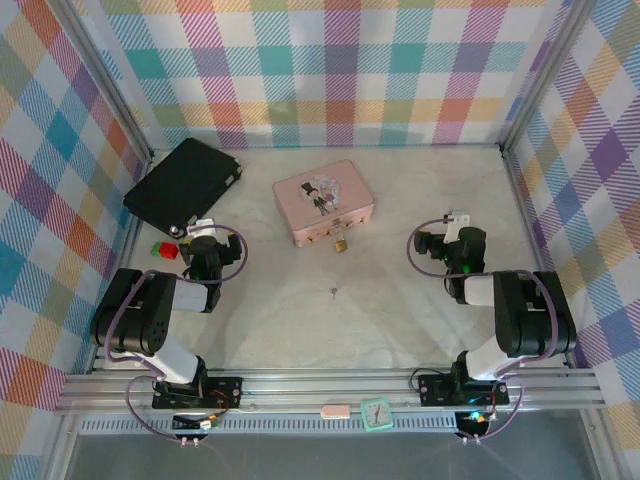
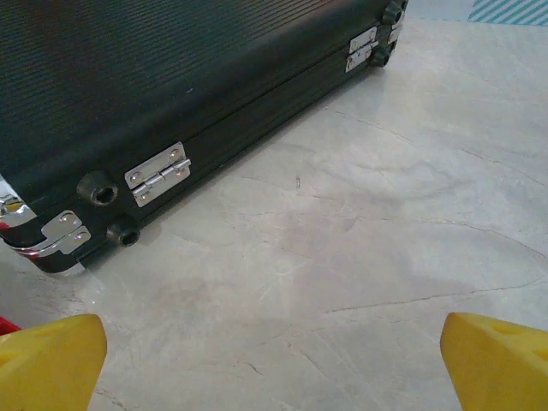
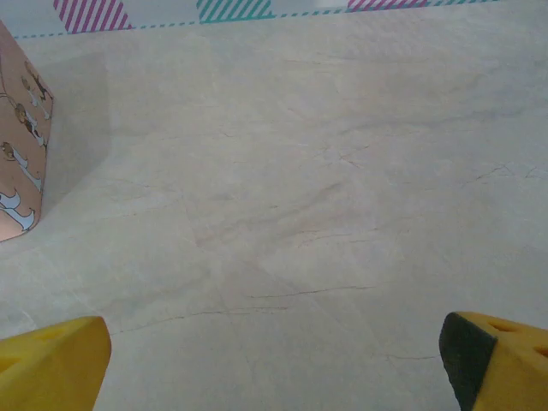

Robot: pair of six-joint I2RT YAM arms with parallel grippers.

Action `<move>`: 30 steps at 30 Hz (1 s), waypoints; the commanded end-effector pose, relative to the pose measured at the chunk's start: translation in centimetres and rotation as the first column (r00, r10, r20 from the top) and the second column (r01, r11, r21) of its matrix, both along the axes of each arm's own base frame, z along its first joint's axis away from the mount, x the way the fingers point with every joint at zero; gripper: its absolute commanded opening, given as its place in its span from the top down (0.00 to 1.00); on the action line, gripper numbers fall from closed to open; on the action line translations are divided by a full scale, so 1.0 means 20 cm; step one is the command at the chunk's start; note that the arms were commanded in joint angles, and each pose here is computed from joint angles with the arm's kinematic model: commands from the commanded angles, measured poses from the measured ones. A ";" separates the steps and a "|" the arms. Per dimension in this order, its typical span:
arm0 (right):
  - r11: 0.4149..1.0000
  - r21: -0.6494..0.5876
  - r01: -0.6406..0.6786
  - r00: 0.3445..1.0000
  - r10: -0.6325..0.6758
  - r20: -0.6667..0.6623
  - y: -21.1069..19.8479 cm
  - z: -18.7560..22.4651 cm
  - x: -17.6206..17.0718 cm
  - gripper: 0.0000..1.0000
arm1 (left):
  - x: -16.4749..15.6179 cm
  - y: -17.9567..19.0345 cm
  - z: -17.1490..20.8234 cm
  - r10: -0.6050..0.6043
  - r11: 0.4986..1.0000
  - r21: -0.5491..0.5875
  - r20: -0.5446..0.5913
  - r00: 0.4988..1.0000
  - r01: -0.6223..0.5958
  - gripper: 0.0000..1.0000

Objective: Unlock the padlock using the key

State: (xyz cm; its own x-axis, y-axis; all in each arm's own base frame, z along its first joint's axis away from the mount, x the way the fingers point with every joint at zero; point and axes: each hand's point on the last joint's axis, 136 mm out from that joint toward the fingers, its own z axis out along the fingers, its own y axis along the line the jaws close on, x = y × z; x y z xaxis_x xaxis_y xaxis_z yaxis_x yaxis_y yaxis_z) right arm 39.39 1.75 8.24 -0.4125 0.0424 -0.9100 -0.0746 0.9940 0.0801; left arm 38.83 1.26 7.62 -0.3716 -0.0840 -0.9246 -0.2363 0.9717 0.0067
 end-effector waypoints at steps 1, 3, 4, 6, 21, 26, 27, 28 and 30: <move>1.000 0.003 -0.008 0.999 0.008 0.037 0.01 0.04 0.02 0.01 | 0.03 -0.01 0.05 -0.007 1.000 -0.009 0.042 0.999 0.007 0.00; 1.000 0.004 -0.009 0.999 0.009 0.037 0.02 0.04 0.02 0.01 | 0.03 -0.01 0.05 -0.007 1.000 -0.008 0.041 0.999 0.007 0.00; 1.000 0.004 -0.010 0.999 0.010 0.035 0.02 0.04 0.02 0.01 | 0.03 -0.01 0.05 -0.007 1.000 -0.008 0.039 0.999 0.008 0.00; 1.000 0.004 -0.009 0.999 0.009 0.037 0.02 0.04 0.02 0.01 | 0.03 -0.01 0.05 -0.008 1.000 -0.008 0.039 0.999 0.008 0.00; 1.000 0.005 -0.010 0.999 0.010 0.034 0.02 0.04 0.02 0.01 | 0.03 -0.01 0.05 -0.011 1.000 -0.012 0.038 0.999 0.012 0.00; 1.000 0.005 -0.009 0.999 0.009 0.035 0.02 0.04 0.02 0.01 | 0.03 -0.01 0.05 -0.011 1.000 -0.012 0.038 0.999 0.012 0.00; 1.000 0.005 -0.009 0.999 0.008 0.034 0.01 0.04 0.02 0.01 | 0.03 -0.01 0.05 -0.011 1.000 -0.012 0.037 0.999 0.011 0.00; 1.000 0.004 -0.009 0.999 0.008 0.034 0.01 0.04 0.02 0.01 | 0.03 -0.01 0.05 -0.011 1.000 -0.013 0.037 0.999 0.012 0.00; 1.000 0.002 -0.008 0.999 0.008 0.042 0.02 0.05 0.02 0.01 | 0.03 -0.01 0.05 -0.010 1.000 -0.013 0.040 0.999 0.010 0.00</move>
